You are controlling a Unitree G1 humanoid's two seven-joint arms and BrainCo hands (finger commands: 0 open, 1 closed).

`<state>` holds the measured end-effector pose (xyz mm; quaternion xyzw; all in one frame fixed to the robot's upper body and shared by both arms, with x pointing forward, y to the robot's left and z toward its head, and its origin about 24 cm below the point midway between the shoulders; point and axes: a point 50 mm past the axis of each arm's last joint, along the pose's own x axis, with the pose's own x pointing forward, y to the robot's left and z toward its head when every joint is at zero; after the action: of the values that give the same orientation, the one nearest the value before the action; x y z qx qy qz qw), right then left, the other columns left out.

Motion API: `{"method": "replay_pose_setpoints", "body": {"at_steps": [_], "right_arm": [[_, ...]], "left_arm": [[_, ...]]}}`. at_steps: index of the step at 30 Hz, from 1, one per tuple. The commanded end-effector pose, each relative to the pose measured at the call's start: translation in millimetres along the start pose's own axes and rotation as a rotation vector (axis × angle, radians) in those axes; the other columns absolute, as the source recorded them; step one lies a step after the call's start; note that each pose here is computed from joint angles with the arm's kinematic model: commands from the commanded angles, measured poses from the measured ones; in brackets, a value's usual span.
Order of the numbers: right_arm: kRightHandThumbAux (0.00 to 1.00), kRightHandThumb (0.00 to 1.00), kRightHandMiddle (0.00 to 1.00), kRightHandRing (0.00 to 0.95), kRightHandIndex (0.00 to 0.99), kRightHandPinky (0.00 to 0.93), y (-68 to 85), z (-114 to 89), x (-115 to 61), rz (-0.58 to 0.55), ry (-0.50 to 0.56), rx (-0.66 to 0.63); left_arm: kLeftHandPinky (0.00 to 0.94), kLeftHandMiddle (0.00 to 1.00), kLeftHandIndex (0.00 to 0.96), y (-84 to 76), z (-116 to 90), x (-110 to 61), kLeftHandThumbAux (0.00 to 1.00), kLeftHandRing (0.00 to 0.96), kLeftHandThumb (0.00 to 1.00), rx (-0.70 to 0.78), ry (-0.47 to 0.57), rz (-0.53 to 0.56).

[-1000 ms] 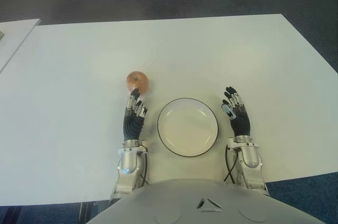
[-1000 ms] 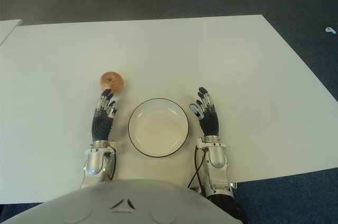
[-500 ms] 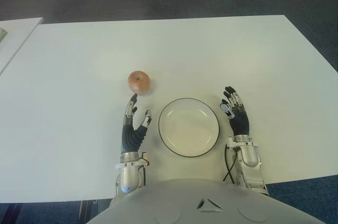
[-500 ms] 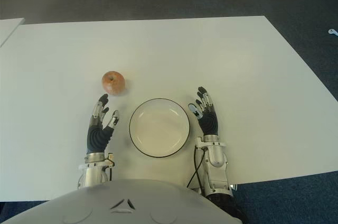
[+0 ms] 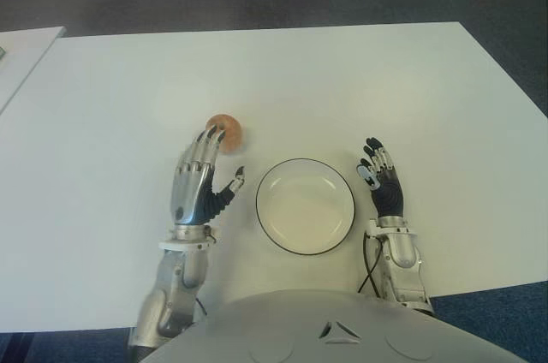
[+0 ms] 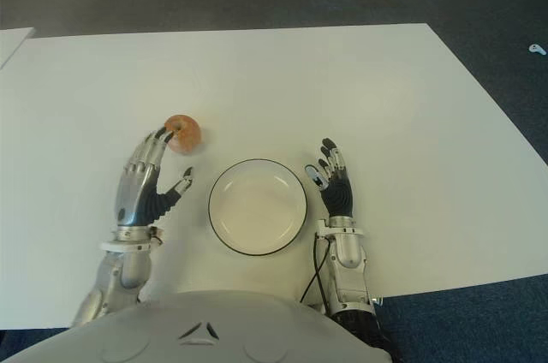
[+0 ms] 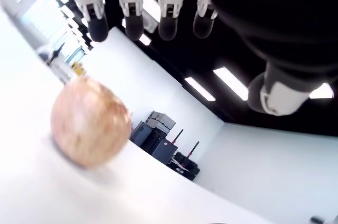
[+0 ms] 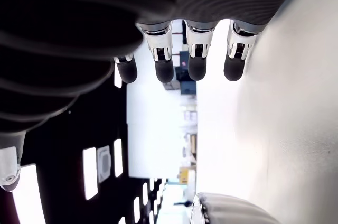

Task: Put the apples into the plate.

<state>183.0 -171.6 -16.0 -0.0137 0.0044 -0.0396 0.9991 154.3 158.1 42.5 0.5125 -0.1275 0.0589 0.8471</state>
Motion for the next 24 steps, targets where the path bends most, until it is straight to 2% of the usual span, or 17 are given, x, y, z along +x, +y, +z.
{"method": "replay_pose_setpoints", "body": {"at_steps": [1,10,24], "right_arm": [[0.471,0.07,0.0,0.0,0.0,0.0,1.6,-35.6,-18.2,-0.018,0.21,0.003],[0.465,0.073,0.0,0.0,0.0,0.0,1.6,-38.9,-17.9,-0.016,0.217,0.007],[0.446,0.075,0.0,0.0,0.0,0.0,1.2,-41.7,-16.4,-0.019,0.221,-0.005]], "left_arm": [[0.035,0.006,0.066,18.6,8.8,11.7,0.418,0.004,0.285,0.209,-0.112,-0.062],[0.026,0.001,0.082,24.5,6.1,17.9,0.408,0.0,0.347,0.273,-0.121,-0.169],[0.022,0.0,0.092,28.5,4.7,31.7,0.402,0.0,0.348,0.326,-0.121,-0.205]]}}
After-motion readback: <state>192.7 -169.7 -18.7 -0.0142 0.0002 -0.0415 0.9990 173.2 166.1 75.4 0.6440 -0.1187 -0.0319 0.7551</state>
